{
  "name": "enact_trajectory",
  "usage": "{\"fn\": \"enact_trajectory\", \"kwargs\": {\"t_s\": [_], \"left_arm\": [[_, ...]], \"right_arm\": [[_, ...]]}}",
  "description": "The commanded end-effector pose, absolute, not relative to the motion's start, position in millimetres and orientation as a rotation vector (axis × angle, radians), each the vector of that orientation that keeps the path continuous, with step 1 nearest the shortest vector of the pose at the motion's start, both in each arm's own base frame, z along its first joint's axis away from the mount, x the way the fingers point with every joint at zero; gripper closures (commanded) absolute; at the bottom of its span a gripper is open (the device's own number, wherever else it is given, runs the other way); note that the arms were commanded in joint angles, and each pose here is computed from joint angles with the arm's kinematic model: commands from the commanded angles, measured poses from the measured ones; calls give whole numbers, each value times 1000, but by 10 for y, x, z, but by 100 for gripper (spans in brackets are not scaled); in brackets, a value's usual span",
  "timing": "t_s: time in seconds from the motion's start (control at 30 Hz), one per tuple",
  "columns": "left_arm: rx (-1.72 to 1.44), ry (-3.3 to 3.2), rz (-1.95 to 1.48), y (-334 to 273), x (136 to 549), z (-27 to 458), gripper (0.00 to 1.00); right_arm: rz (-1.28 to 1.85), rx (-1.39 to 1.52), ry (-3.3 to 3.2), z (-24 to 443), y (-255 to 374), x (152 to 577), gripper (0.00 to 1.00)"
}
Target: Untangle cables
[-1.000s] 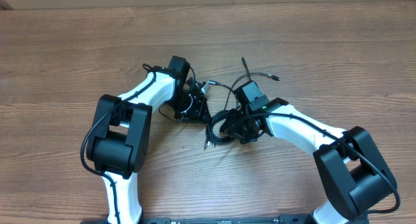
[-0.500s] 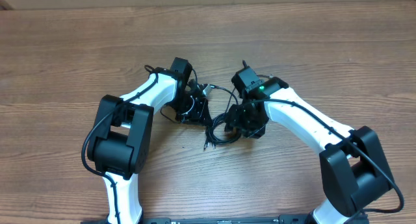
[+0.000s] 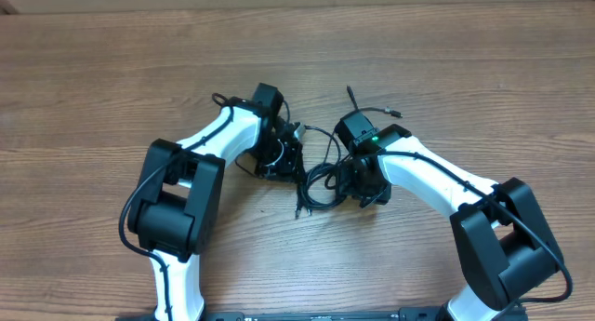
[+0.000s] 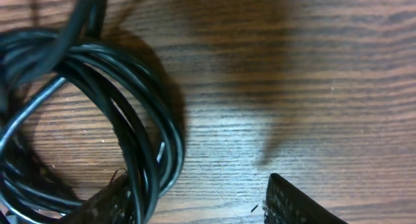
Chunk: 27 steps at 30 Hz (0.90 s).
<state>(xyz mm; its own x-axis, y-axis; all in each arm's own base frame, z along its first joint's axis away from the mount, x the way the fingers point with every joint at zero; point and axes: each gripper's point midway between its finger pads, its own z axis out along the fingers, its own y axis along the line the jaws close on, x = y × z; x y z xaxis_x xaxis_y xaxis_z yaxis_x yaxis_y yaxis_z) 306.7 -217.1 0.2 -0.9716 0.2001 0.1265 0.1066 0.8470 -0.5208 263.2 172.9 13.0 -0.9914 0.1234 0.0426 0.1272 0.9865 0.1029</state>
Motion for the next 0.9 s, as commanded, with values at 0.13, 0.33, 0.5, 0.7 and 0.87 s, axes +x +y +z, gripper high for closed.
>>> {"fn": "enact_trajectory", "kwargs": {"t_s": [0.13, 0.33, 0.5, 0.7, 0.87], "left_arm": [[-181, -2903, 431, -1975, 2937, -297, 80], [-152, -2896, 358, -1974, 2859, -311, 86], [-147, -2876, 343, -2014, 2783, -303, 96], [-169, -2807, 559, -2249, 2829, -56, 96], [-157, -2798, 707, -2341, 3080, 304, 96]], "right_arm": [[-182, -106, -3162, -10, 1786, 2682, 39], [-54, -96, -3220, -206, 1637, 2628, 38], [5, -102, -3260, -345, 1517, 2608, 36], [78, -102, -3287, -350, 1431, 2645, 35], [80, -94, -3286, -350, 1429, 2642, 35]]}}
